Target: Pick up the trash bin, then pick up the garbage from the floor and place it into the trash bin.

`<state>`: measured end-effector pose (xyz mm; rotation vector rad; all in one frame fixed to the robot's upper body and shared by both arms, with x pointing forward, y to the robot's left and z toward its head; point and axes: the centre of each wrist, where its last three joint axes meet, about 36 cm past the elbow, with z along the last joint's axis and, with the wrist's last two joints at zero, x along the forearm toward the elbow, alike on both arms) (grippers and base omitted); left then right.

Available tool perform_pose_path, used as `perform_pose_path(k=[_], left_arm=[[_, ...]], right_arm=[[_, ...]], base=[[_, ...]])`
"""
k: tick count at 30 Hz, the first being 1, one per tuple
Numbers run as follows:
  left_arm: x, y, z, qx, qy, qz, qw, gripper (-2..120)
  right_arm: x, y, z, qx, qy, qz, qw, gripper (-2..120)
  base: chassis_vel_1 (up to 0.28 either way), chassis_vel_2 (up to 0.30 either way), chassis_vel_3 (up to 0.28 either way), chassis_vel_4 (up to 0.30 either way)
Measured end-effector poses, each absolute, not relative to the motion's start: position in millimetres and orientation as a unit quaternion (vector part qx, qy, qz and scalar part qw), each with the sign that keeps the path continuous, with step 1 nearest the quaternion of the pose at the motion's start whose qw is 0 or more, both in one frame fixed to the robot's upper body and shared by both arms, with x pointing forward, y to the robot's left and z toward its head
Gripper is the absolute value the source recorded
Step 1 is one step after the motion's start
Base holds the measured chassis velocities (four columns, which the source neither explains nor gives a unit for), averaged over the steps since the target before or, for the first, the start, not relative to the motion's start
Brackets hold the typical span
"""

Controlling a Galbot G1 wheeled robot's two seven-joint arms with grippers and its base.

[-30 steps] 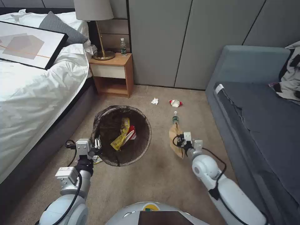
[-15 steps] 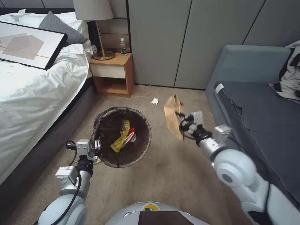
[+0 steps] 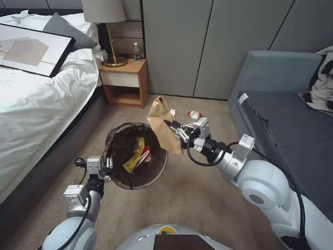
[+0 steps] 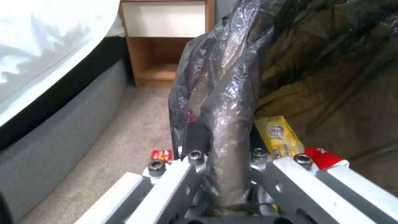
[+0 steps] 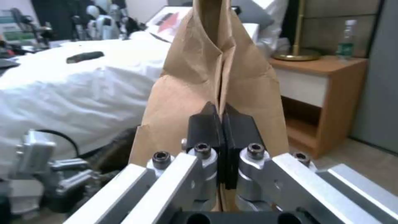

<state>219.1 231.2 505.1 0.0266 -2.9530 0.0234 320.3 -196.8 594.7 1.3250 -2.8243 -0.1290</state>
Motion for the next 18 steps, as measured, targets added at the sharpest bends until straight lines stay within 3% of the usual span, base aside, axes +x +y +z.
perform_pose_path(k=[18], left_arm=[[218, 229, 504, 0.003, -0.995, 0.007, 0.097, 3]], right_arm=[[334, -140, 572, 0.485, -0.872, -0.042, 0.040, 0]], base=[[0.000, 0.000, 0.000, 0.000]])
